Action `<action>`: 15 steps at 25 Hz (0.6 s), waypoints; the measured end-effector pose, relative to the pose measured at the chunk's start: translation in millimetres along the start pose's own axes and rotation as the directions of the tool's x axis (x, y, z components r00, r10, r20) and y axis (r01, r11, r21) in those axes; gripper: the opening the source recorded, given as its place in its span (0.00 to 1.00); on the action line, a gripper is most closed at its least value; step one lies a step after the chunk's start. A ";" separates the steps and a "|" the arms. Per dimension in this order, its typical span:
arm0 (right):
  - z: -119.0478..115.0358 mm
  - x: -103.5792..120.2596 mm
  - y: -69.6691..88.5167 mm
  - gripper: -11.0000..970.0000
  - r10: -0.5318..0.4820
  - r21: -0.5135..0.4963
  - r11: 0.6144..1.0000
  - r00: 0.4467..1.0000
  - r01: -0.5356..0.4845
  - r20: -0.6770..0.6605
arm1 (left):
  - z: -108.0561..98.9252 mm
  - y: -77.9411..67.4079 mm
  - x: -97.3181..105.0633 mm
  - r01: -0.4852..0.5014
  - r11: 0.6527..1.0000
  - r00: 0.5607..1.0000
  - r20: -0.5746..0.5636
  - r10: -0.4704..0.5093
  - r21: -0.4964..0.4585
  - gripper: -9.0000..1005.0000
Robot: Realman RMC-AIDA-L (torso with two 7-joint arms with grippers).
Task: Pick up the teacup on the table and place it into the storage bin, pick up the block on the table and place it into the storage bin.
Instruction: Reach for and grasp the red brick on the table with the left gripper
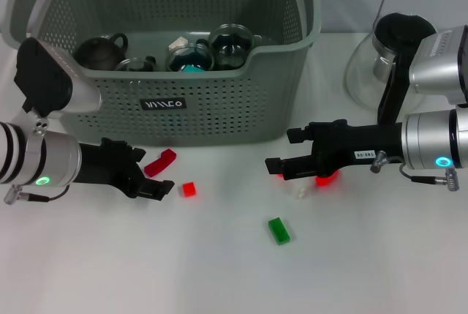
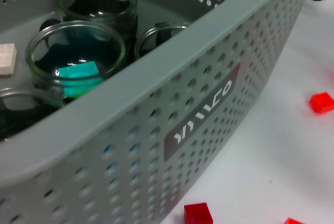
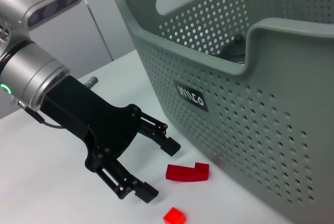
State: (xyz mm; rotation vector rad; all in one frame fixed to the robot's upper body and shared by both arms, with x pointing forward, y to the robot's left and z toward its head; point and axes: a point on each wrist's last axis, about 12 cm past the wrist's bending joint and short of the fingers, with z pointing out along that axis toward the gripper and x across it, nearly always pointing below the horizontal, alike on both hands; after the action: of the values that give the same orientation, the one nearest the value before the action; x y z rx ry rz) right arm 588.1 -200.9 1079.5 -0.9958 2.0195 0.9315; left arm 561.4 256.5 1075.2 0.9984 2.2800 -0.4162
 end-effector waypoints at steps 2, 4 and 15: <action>0.0 0.0 0.0 0.94 0.001 0.000 1.000 1.000 -0.001 0.000 | 0.7 -0.1 0.8 0.001 1.000 1.000 -0.006 -0.001 0.000 0.89; -0.1 -0.2 -0.1 0.94 0.001 0.001 1.000 1.000 -0.001 0.000 | 2.3 -0.3 0.9 0.002 1.000 1.000 -0.010 -0.002 0.003 0.85; -0.3 -1.2 -0.2 0.94 0.003 0.001 1.000 1.000 -0.003 0.002 | 6.1 3.4 1.3 0.013 0.999 1.000 -0.009 -0.014 -0.030 0.57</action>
State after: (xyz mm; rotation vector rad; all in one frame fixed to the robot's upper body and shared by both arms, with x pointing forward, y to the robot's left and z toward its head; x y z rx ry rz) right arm 588.8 -200.9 1080.6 -0.9910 2.0206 0.9321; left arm 565.7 256.5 1069.5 0.9726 2.2958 -0.3827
